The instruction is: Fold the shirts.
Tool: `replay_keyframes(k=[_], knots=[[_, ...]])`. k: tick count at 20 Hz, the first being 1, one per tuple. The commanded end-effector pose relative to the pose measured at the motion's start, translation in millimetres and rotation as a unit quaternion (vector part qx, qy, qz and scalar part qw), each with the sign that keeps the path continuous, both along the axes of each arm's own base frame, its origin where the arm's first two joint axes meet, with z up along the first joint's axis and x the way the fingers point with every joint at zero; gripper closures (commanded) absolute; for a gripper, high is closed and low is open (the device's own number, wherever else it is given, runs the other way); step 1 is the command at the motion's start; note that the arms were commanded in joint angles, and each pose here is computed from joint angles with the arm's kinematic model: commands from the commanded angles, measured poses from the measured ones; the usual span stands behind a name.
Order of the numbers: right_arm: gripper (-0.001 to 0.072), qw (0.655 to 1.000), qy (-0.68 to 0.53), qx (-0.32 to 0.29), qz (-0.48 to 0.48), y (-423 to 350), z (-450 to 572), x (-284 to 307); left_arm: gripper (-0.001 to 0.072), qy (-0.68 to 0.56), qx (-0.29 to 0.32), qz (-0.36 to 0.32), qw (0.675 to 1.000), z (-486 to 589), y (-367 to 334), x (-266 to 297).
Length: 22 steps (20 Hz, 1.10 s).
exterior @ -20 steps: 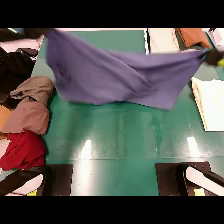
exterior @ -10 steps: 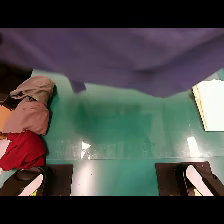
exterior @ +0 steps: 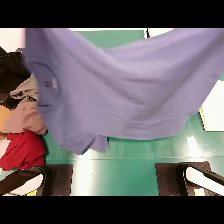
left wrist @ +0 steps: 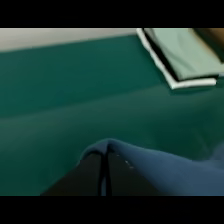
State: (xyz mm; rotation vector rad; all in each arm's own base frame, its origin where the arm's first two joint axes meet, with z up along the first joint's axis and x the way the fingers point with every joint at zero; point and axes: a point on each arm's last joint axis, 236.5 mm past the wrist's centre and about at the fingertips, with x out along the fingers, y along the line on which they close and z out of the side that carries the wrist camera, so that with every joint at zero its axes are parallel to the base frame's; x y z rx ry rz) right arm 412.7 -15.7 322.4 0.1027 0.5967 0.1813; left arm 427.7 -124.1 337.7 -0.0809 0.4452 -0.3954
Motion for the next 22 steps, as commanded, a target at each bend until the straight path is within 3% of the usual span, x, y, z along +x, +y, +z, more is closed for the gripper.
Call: replay_keyframes(k=[1,5,6,7,8,14,22], knots=[[0.0698,0.988,0.151,-0.010,-0.001,-3,-135,50,0.0686,0.147,0.017,0.010,0.989,-152,-6,64],[0.0696,0.975,0.222,0.004,0.014,8,-220,87,0.0683,0.212,0.021,0.022,0.977,-241,-7,102],[0.0683,0.973,0.229,0.008,0.017,9,-227,94,0.0613,0.220,0.018,0.026,0.975,-247,-5,103],[0.0456,0.972,0.232,0.016,0.023,12,-229,99,0.0301,0.225,0.008,0.038,0.974,-246,2,103],[0.0286,0.971,0.234,0.025,0.027,12,-226,101,0.0191,0.235,0.000,0.049,0.971,-244,12,101],[0.0313,0.957,0.262,0.110,0.052,21,-210,44,0.0190,0.403,0.027,0.036,0.914,-276,60,-3],[0.0313,0.953,0.268,0.133,0.044,48,-230,-59,0.0190,0.498,-0.009,0.092,0.862,-383,57,-171]])
